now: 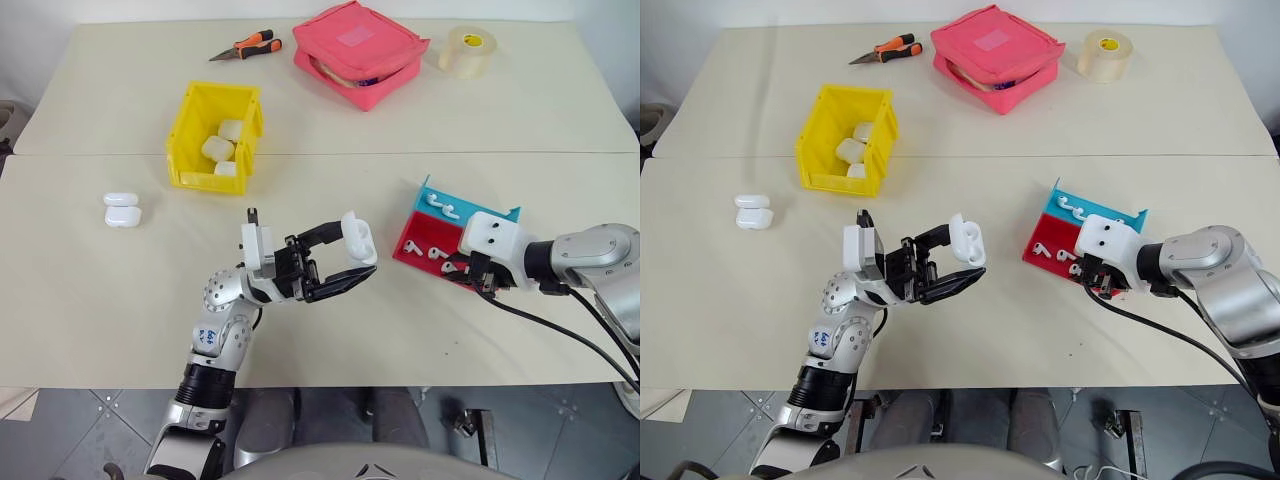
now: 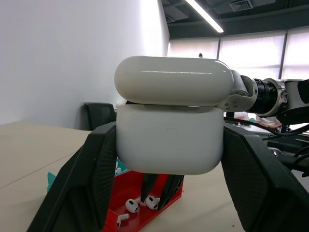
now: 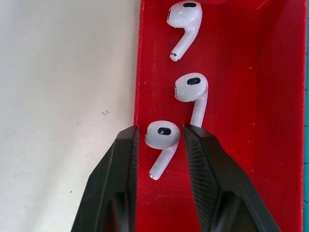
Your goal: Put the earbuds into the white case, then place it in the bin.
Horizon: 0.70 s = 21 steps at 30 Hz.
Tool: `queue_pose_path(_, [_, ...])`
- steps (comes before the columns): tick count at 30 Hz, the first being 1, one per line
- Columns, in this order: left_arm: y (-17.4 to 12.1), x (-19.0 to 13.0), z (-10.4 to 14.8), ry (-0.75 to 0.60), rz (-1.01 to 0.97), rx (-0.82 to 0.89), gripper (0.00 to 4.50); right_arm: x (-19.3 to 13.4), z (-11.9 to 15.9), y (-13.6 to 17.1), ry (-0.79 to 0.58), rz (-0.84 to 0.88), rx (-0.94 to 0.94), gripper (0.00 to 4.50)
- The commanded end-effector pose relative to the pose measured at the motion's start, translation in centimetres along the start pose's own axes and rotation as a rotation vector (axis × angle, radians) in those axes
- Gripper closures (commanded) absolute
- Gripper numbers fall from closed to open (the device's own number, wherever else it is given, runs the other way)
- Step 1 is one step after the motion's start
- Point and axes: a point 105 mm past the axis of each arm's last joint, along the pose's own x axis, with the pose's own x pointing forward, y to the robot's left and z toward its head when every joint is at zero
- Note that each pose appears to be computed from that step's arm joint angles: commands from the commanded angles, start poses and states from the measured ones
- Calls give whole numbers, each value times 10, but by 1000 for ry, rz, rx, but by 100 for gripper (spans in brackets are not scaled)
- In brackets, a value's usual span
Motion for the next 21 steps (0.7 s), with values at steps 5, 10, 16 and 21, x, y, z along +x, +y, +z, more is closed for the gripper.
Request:
queue_pose_path(5, [-5, 4, 9, -24, -21, 43, 171, -1, -2, 0, 12, -8, 12, 302])
queue_pose_path(10, [-4, 4, 9, -24, -26, 41, 171, 1, 0, 4, -2, -2, 26, 398])
queue_pose_path(16, [-6, 3, 7, -14, -48, 25, 171, 0, 1, 7, -15, -12, 42, 398])
queue_pose_path(21, [-7, 3, 3, -4, -86, -1, 171, -17, 13, 10, -142, -24, 68, 398])
